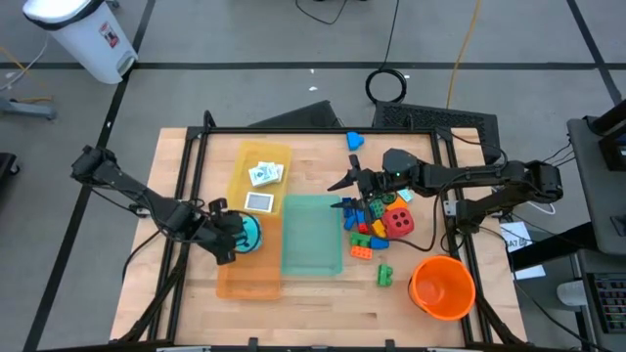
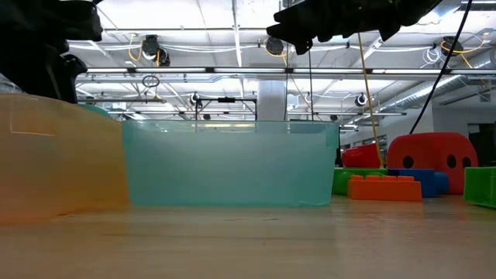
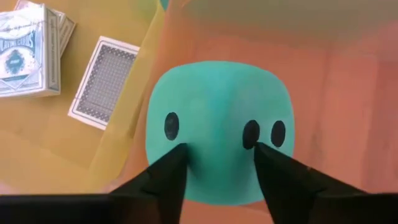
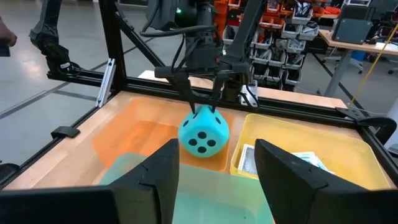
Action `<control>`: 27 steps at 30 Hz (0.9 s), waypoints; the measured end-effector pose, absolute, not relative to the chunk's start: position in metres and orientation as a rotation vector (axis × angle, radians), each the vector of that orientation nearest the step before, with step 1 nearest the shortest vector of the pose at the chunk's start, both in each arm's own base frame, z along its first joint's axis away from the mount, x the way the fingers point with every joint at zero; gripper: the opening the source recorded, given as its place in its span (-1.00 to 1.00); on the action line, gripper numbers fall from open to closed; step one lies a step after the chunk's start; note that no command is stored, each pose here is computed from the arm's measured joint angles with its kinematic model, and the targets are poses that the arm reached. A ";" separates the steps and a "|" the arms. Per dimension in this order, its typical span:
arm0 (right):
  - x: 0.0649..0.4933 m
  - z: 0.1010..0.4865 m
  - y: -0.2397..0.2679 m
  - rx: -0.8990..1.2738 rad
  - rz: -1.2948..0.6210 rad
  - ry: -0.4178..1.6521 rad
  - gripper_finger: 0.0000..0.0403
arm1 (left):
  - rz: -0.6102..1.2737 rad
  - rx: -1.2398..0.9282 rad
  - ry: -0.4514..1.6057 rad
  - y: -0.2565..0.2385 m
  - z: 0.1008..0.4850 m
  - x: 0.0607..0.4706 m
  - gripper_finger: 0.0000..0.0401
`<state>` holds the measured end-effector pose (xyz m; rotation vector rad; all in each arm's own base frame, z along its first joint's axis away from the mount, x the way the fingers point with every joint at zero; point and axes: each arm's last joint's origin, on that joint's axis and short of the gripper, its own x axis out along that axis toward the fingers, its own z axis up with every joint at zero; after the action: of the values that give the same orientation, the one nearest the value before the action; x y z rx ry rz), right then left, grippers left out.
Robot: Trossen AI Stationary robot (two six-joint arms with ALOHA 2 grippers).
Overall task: Pick & Place Toys
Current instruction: Put the blue dice into the orange bin
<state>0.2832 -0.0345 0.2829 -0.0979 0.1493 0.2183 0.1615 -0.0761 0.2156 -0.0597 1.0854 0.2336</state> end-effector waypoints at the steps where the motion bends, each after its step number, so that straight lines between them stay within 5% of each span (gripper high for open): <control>1: 0.283 0.283 -0.034 -0.098 0.218 0.150 -0.12 | 0.235 -0.063 1.085 -0.076 0.216 0.162 0.03; 10: 0.283 0.283 -0.034 -0.097 0.218 0.152 -0.14 | 0.195 -0.134 1.128 -0.078 0.215 0.161 0.25; 27: 0.283 0.283 -0.034 -0.102 0.219 0.149 -0.14 | 0.193 -0.237 1.059 -0.064 0.230 0.154 0.27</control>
<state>0.2833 -0.0344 0.2830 -0.1022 0.1489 0.2188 0.1543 -0.0639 0.2299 -0.2375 1.0586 0.1927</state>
